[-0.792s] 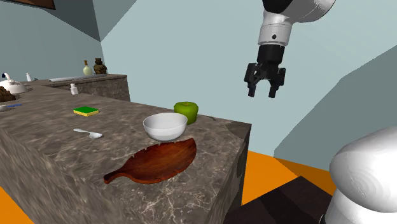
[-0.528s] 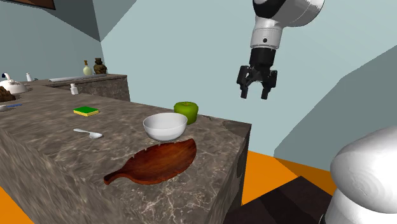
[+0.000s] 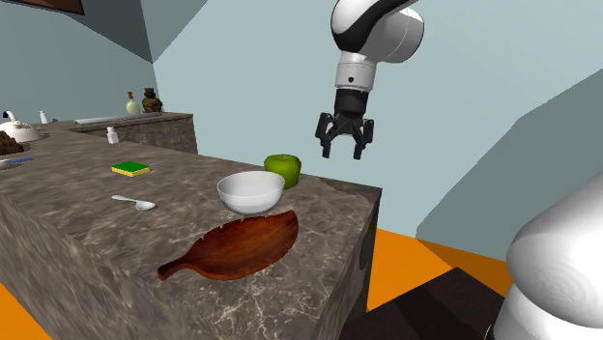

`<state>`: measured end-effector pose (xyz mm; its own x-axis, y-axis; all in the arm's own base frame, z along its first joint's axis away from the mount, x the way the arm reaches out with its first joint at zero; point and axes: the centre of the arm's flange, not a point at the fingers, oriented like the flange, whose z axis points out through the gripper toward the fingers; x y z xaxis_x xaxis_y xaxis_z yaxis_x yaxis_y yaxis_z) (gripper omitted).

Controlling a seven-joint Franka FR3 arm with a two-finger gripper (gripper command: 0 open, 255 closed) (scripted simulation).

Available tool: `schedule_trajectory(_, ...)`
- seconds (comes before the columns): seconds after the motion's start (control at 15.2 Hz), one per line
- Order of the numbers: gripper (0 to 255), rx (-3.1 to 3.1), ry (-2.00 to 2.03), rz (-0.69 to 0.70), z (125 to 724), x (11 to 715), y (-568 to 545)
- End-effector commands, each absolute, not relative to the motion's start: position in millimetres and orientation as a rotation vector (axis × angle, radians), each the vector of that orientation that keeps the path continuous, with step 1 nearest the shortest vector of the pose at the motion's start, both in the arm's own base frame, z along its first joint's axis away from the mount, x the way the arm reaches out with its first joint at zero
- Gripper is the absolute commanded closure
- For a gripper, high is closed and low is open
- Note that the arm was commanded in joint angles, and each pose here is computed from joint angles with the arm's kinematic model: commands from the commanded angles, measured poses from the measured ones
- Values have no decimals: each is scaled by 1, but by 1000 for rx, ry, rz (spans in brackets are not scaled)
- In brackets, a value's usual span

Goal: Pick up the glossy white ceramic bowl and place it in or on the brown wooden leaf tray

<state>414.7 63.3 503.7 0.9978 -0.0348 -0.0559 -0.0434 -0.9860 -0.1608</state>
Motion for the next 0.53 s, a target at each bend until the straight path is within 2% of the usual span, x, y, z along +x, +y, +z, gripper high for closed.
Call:
schedule_trajectory(0.0,0,-2972,55,79,494,434,77)
schedule_trajectory(0.46,0,-2956,40,82,464,501,132)
